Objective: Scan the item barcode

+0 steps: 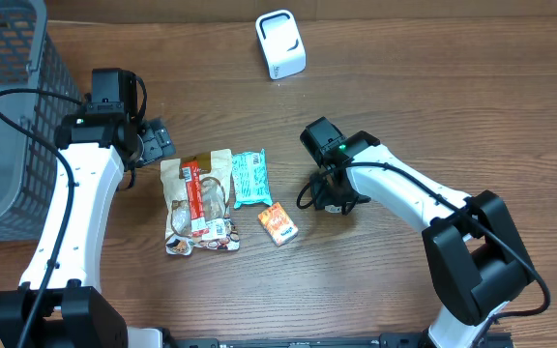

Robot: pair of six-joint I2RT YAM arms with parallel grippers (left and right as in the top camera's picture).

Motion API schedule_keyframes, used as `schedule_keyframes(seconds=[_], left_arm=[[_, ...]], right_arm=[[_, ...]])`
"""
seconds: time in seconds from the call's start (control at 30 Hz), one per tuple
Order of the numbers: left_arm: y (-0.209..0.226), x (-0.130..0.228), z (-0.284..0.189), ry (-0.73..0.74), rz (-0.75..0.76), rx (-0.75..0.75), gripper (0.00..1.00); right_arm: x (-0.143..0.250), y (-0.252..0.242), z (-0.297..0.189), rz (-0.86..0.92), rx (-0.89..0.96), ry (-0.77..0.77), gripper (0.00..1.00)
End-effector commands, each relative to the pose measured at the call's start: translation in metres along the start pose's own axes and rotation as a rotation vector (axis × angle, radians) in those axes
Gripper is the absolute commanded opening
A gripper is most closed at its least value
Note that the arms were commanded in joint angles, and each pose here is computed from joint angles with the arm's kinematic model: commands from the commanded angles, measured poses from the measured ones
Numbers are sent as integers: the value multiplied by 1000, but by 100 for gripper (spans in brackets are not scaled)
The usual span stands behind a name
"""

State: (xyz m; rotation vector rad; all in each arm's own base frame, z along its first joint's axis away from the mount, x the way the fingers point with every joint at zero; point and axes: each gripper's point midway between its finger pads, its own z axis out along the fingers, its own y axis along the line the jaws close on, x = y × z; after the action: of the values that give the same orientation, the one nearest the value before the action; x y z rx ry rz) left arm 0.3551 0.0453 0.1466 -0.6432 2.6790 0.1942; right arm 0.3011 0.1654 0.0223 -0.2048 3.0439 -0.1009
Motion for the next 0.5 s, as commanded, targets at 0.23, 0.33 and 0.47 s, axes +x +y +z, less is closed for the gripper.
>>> schedule_keyframes(seconds=[0.23, 0.33, 0.47], left_arm=[[0, -7, -3, -17, 15, -3, 100], [0, -7, -3, -17, 15, -3, 100], [0, -7, -3, -17, 15, -3, 100]], right_arm=[[2, -2, 5, -238, 14, -1, 75], [1, -1, 5, -180, 9, -5, 85], [4, -2, 5, 12, 12, 5, 82]])
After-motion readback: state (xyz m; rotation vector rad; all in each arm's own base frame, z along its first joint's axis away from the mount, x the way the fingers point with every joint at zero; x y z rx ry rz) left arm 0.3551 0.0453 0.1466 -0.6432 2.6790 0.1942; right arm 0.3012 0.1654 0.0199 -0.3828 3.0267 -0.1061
